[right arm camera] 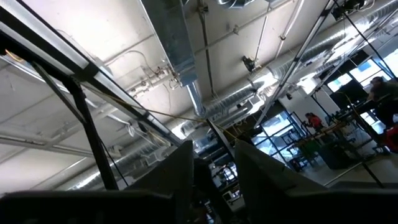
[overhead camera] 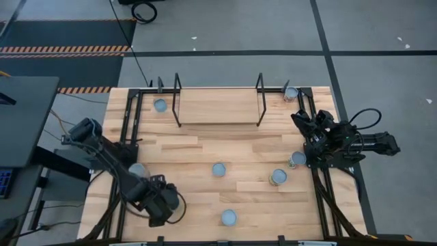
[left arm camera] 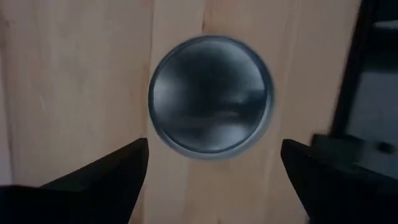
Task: Pick and place cans onto a shelf
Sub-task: Put the light orange can on the shelf
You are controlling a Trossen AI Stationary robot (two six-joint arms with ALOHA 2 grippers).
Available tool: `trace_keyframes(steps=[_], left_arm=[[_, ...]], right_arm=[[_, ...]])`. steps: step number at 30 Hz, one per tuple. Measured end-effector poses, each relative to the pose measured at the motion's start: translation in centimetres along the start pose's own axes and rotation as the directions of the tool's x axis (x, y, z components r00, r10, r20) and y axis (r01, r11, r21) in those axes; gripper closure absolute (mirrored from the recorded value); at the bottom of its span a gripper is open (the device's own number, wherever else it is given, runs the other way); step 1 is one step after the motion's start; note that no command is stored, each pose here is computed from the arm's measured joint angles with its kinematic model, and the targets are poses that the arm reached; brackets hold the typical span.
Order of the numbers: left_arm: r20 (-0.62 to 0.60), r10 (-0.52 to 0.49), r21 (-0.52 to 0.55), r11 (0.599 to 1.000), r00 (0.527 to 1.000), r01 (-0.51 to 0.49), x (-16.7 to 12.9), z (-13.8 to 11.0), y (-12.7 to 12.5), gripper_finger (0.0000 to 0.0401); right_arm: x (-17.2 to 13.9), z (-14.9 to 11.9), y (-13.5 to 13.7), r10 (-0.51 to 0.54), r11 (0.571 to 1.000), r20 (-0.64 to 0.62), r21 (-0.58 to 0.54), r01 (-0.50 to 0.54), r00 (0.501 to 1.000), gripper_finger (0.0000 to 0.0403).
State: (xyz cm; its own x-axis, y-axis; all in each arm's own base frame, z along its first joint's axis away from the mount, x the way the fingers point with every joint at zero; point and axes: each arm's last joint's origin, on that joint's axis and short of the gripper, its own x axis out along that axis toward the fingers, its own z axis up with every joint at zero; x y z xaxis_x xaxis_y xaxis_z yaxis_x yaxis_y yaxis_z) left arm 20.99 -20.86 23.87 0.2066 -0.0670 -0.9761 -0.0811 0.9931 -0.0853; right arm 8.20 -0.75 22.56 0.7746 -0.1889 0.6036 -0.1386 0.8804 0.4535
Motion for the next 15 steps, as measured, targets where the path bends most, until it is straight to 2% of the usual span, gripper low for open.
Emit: trace_keyframes(steps=[5,9,15], left_arm=[[0.035,0.034,0.012,0.999,0.999,-0.035,0.6,0.1,-0.4,0.0028],[0.127,0.071,0.025,0.997,0.989,-0.074,0.7,0.5,-0.3,0.0028],[0.145,0.049,0.029,0.998,0.988,-0.054,2.1,0.6,0.2,0.0028]], right_arm=[[0.0,0.0,0.0,0.000,1.000,0.000,0.000,0.000,1.000,0.0277],[0.0,0.0,0.0,0.000,1.000,-0.001,-0.001,0.000,1.000,0.0277],[0.0,0.0,0.0,0.000,1.000,-0.001,0.017,0.001,1.000,0.0277]])
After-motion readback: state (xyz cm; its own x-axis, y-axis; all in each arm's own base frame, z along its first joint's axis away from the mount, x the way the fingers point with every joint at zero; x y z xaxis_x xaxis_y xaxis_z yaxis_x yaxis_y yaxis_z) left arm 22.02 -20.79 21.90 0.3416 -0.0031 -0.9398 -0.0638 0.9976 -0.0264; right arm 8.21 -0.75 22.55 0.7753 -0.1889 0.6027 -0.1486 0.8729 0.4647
